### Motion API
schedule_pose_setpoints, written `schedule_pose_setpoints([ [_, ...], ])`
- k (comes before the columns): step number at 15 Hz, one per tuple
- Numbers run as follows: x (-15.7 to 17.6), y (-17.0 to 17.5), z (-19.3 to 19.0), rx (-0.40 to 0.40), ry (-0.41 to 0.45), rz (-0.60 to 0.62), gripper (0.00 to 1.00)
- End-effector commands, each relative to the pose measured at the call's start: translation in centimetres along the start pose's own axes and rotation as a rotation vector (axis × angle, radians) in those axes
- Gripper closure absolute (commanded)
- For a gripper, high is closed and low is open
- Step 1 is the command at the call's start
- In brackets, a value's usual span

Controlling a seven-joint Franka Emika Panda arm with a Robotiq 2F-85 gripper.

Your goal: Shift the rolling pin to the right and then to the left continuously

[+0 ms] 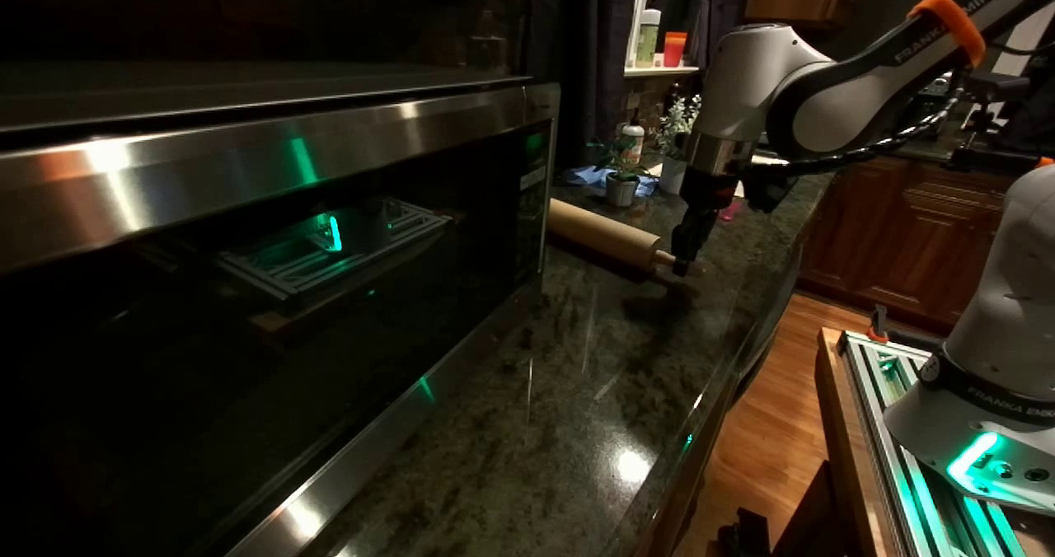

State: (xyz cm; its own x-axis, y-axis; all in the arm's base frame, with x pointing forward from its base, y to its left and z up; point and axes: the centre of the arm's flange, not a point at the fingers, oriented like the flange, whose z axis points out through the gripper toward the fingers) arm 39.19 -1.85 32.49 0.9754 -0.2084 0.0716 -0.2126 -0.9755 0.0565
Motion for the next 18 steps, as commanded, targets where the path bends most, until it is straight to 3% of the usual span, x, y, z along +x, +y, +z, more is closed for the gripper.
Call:
schedule_pose_setpoints([
  [1,0.0,-1.3,0.8,0.017,-0.047,-0.048,0.93],
  [12,0.2,-1.6,1.1,0.020,-0.066,-0.068,0.93],
  [18,0.7,2.2,1.8,0.071,-0.114,0.138,0.93],
])
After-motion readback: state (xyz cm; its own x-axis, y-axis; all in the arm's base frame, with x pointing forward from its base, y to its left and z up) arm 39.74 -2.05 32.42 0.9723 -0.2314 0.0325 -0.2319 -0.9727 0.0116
